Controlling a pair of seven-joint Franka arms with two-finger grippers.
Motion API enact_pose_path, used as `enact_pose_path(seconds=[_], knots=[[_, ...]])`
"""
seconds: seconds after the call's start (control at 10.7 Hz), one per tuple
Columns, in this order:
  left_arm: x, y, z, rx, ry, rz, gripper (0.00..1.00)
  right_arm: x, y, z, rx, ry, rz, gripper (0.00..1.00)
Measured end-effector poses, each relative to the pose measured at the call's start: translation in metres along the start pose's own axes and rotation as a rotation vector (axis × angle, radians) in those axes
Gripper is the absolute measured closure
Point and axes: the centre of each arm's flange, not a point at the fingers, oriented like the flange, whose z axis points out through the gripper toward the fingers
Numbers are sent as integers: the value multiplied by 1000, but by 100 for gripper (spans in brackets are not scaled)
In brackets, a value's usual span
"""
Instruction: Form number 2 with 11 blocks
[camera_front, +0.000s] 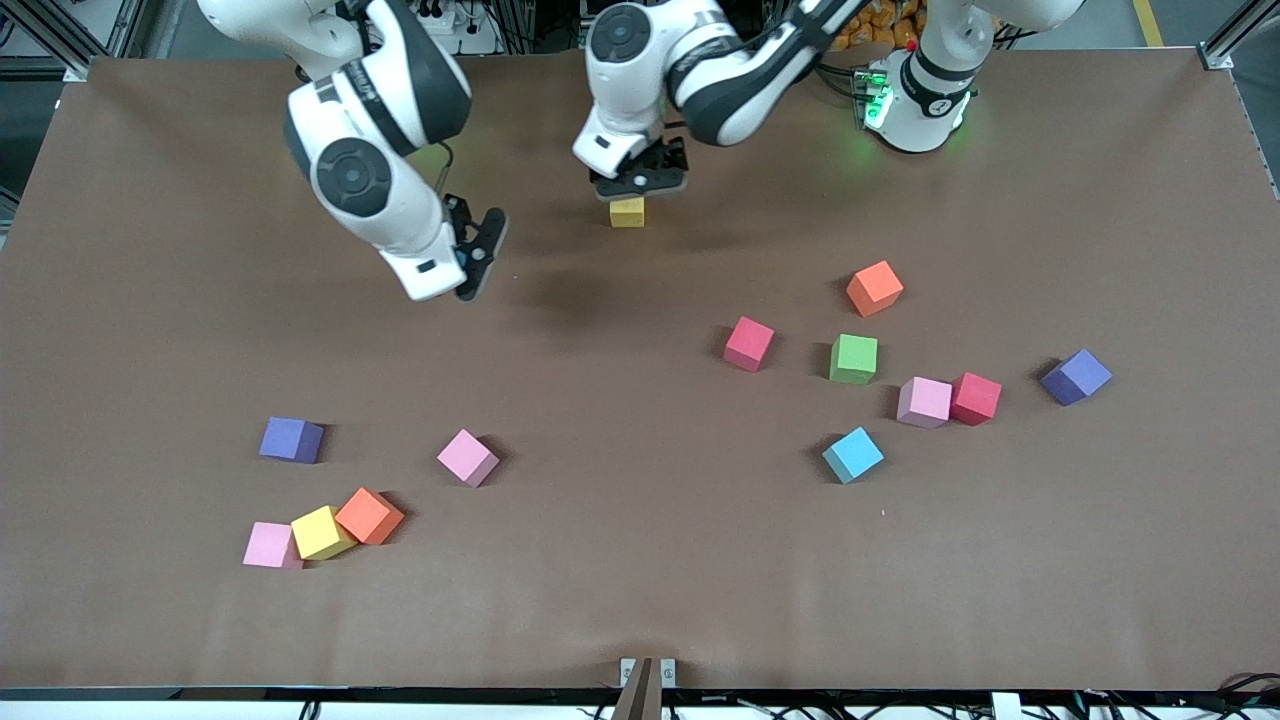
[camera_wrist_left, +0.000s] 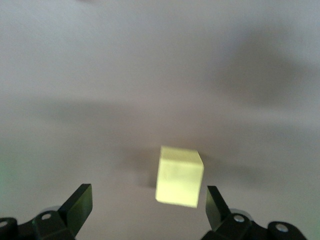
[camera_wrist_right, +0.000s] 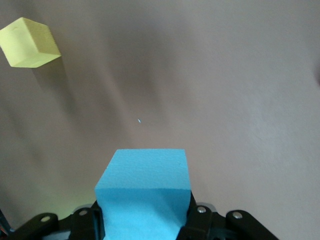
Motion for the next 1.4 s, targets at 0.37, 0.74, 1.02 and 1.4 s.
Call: enact_pose_path(seconds=[0.37, 0.74, 1.02, 1.4], knots=[[114, -82, -34, 27, 23, 75, 0, 44, -67, 52, -72, 12, -150, 44], [185, -165, -7, 89, -14, 102, 0, 61, -116, 93, -107, 8, -242, 44], [201, -216, 19, 103, -39, 17, 0, 57, -128, 124, -129, 20, -218, 44], [202, -277, 19, 27, -6, -149, 0, 83, -186, 157, -161, 13, -169, 44]])
